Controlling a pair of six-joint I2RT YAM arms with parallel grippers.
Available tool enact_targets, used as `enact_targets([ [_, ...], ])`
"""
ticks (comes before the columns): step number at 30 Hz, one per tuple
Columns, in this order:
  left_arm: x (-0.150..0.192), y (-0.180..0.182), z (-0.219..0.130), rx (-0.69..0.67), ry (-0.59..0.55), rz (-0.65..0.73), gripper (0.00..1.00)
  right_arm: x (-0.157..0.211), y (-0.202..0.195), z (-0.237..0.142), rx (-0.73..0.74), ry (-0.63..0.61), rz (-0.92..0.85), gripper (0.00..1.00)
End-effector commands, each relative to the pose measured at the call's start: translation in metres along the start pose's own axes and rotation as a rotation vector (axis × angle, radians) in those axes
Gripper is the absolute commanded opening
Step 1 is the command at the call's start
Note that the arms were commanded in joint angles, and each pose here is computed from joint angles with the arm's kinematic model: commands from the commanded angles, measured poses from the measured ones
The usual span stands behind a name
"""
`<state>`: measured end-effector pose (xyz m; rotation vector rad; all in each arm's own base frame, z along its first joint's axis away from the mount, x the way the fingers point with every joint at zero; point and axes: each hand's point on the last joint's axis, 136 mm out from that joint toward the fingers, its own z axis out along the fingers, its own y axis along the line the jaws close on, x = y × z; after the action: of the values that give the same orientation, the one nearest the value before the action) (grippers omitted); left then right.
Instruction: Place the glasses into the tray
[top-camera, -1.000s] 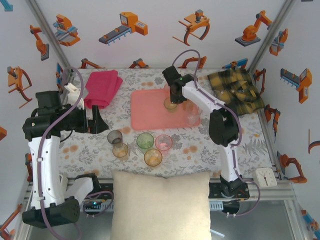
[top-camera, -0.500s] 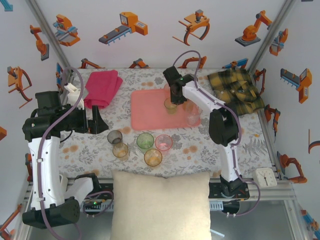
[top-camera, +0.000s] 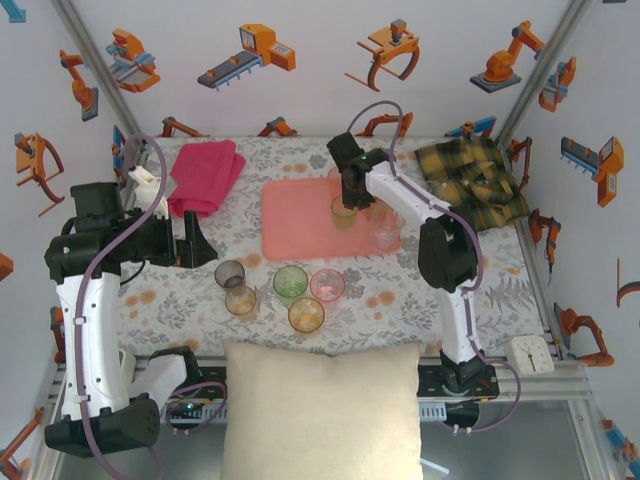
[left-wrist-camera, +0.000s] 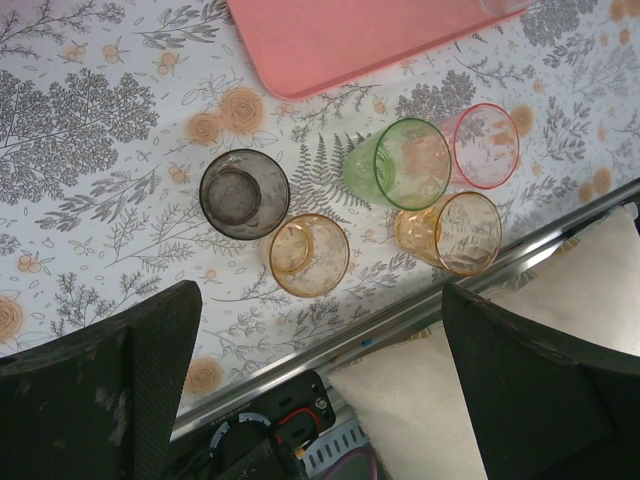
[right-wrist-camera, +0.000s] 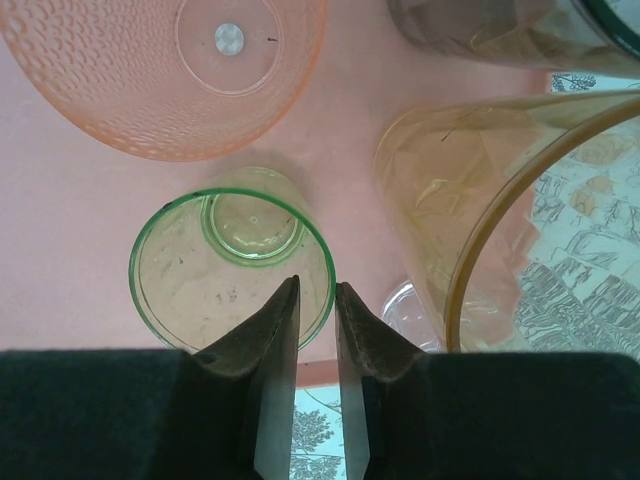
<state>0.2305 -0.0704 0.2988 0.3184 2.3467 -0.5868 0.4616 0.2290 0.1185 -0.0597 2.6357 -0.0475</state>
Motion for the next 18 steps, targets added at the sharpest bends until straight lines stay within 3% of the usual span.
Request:
enact_targets([
  [1, -0.003, -0.005, -0.003, 0.022, -0.022, -0.001, 0.97, -0.01, -0.001, -0.018, -0.02, -0.025, 0.034, 0.25],
  [18, -0.003, -0.007, -0.006, 0.02, -0.034, 0.004, 0.97, -0.021, 0.006, -0.063, -0.07, -0.079, 0.021, 0.26],
])
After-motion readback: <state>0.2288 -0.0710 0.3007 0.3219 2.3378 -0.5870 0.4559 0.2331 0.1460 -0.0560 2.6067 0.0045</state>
